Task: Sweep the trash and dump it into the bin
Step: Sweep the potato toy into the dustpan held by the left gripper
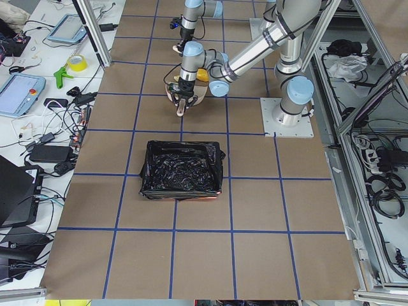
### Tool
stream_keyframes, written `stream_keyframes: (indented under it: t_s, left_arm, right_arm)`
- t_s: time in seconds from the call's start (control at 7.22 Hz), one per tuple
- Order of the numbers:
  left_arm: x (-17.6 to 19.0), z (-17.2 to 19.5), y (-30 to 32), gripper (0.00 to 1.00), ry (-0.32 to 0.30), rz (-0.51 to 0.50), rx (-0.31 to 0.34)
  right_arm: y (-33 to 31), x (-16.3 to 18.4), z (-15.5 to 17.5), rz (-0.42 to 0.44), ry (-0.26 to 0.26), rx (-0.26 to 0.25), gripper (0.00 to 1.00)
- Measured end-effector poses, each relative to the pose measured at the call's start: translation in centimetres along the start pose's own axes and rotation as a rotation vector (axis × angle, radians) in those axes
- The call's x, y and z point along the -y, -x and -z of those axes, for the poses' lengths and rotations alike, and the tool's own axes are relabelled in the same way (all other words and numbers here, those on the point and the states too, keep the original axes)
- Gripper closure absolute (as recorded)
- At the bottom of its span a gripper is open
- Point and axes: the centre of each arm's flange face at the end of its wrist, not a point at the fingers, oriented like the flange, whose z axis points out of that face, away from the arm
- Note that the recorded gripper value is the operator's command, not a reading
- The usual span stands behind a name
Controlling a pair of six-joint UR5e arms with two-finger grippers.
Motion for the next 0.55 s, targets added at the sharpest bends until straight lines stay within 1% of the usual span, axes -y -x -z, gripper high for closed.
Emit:
stream_keyframes:
  t_s: [0.28,0.55]
  left_arm:
    - [-0.4,0.2,0.1,1.00,-0.047,-0.022,0.010]
    - [-0.4,0.1,-0.1,1.00,-0.055,-0.018,0.014]
  right_arm:
    - [0.8,0.6,-1.1,0.004,0.001,0.000,1.00]
    - [2.0,1.3,-1.6,-0.003,-0.005,0.009,1.00]
